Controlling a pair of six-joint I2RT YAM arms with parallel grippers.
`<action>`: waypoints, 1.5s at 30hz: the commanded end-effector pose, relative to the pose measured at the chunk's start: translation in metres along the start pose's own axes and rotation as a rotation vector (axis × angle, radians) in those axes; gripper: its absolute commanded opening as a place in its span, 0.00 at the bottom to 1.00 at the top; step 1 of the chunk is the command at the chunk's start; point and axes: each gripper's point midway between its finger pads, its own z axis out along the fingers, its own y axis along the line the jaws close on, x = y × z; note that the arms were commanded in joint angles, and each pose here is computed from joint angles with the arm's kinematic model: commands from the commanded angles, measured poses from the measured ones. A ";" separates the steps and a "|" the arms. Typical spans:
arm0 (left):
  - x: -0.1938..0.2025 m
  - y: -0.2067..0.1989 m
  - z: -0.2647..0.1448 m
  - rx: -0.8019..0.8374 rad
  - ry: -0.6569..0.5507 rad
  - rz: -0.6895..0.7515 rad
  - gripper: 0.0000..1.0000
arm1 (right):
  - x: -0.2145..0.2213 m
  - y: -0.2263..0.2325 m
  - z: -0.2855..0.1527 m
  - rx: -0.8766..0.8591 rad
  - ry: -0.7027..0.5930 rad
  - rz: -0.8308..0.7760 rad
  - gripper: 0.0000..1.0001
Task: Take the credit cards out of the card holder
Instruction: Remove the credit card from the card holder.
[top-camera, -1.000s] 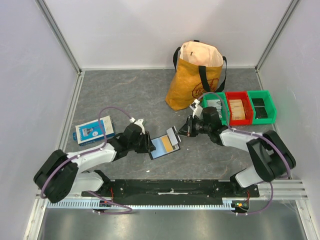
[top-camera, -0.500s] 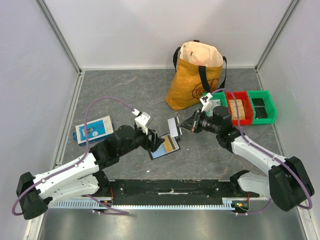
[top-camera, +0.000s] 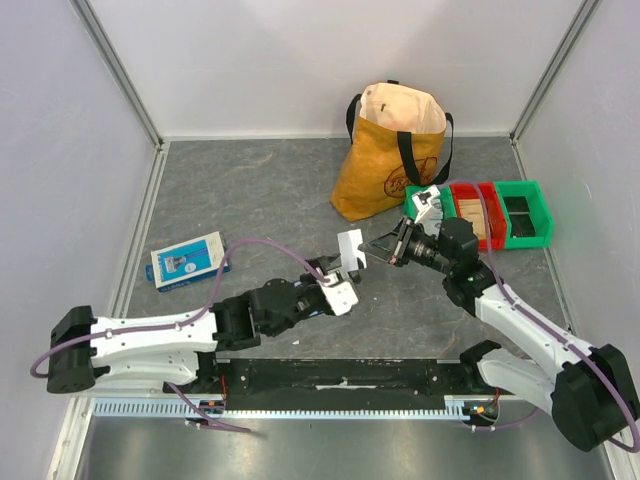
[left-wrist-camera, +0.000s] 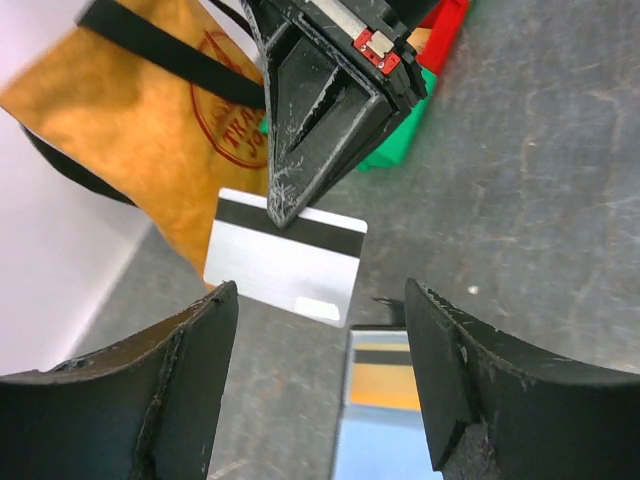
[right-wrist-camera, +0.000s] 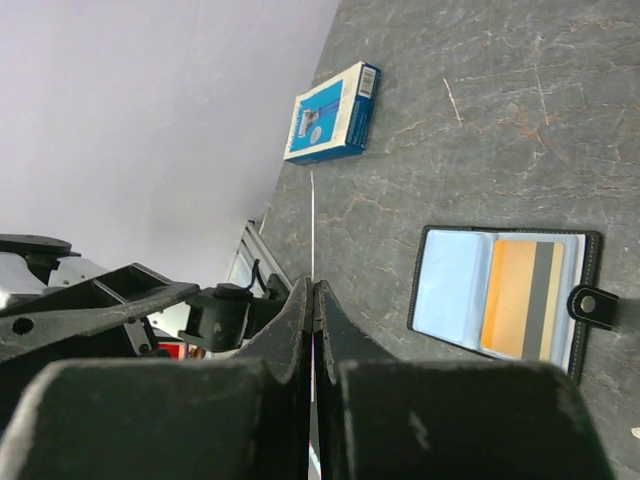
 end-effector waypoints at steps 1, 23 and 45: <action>-0.025 0.025 0.007 -0.163 -0.085 0.249 0.73 | -0.002 0.013 -0.007 -0.035 -0.021 0.012 0.00; 0.004 0.026 0.051 -0.354 0.049 0.453 0.54 | -0.008 0.032 -0.019 -0.074 -0.057 0.028 0.00; 0.007 0.044 0.035 -0.382 0.031 -0.280 0.02 | -0.049 0.052 -0.041 -0.154 -0.362 -0.150 0.73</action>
